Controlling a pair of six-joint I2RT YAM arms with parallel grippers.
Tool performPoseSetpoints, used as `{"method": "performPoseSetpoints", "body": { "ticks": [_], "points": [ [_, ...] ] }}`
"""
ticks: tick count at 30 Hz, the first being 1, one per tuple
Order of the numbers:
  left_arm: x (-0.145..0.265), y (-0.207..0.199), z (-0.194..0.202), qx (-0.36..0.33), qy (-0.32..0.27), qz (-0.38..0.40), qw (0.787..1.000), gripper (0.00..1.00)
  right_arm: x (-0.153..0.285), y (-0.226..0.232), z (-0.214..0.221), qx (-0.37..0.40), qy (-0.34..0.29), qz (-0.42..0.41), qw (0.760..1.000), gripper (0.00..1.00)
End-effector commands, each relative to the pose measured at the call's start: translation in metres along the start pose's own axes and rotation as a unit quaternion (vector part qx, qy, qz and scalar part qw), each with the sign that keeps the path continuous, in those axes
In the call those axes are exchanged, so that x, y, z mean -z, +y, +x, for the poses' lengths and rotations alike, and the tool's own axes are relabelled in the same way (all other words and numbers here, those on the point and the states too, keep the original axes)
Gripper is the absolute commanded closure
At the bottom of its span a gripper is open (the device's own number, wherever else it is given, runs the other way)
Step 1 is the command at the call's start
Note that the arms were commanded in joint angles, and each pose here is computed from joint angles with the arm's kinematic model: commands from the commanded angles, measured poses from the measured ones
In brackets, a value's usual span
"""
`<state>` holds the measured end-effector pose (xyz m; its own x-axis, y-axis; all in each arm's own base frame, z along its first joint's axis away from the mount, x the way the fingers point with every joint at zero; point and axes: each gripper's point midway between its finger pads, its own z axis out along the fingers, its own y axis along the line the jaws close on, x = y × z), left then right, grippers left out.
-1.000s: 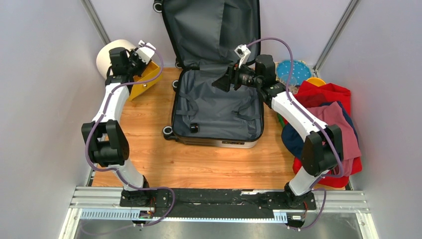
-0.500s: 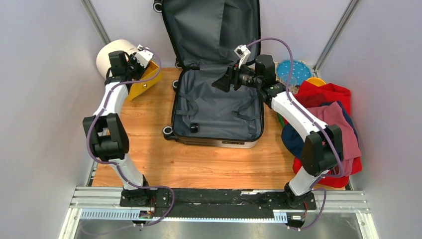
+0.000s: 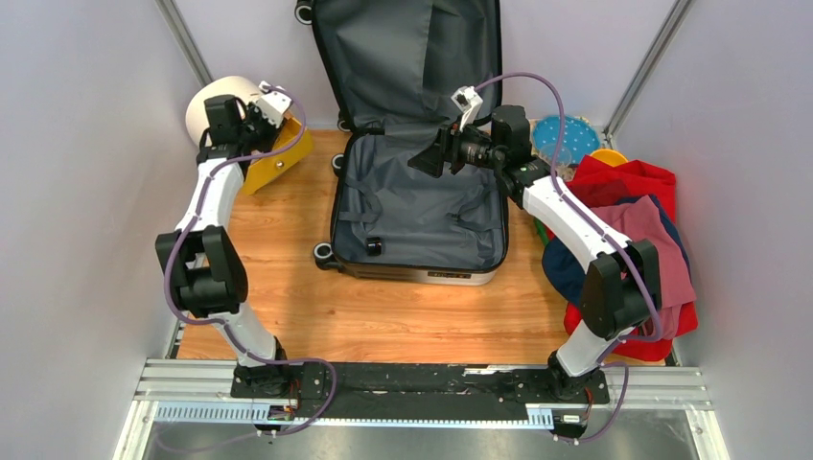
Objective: Open, take out, and arrange the luggage
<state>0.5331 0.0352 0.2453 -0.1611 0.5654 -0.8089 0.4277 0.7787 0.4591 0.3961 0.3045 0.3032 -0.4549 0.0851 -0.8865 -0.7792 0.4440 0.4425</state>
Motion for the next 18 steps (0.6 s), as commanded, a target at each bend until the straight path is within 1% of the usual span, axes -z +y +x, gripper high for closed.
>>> {"method": "performPoseSetpoints", "body": {
  "ticks": [1,2,3,5,6,7,8,10,12,14,18],
  "points": [
    [0.039,-0.003,-0.055,0.037,-0.056,0.024,0.997,0.69,0.002,0.011,-0.021,0.023,-0.023,-0.016,0.999,0.29],
    [0.042,-0.011,-0.050,0.056,-0.044,0.035,0.997,0.75,0.002,0.011,-0.020,0.022,-0.023,-0.015,0.999,0.29],
    [0.043,-0.017,-0.047,0.078,-0.040,0.045,0.995,0.78,0.002,0.011,-0.020,0.022,-0.023,-0.015,0.999,0.29],
    [0.044,-0.033,-0.032,0.111,-0.017,0.063,0.992,0.81,0.003,0.011,-0.021,0.023,-0.024,-0.014,0.999,0.29],
    [0.043,-0.037,-0.026,0.140,-0.007,0.063,0.988,0.81,0.002,0.010,-0.019,0.021,-0.022,-0.014,0.999,0.29],
    [0.043,-0.043,-0.021,0.151,0.000,0.070,0.986,0.81,0.002,0.010,-0.019,0.020,-0.022,-0.014,0.999,0.29],
    [0.041,-0.052,-0.011,0.165,0.016,0.083,0.983,0.83,0.002,0.009,-0.019,0.021,-0.022,-0.014,0.999,0.29],
    [0.038,-0.057,-0.001,0.196,0.036,0.082,0.977,0.86,0.001,0.008,-0.019,0.021,-0.022,-0.013,0.999,0.29],
    [0.032,-0.056,0.016,0.214,0.062,0.063,0.973,0.89,0.001,0.008,-0.018,0.020,-0.020,-0.013,1.000,0.29],
    [0.026,-0.053,0.030,0.218,0.072,0.041,0.972,0.92,0.002,0.008,-0.017,0.021,-0.020,-0.012,1.000,0.29],
    [0.013,-0.040,0.055,0.217,0.100,-0.009,0.971,0.92,0.001,0.007,-0.015,0.019,-0.018,-0.011,1.000,0.29]
  ]
}}
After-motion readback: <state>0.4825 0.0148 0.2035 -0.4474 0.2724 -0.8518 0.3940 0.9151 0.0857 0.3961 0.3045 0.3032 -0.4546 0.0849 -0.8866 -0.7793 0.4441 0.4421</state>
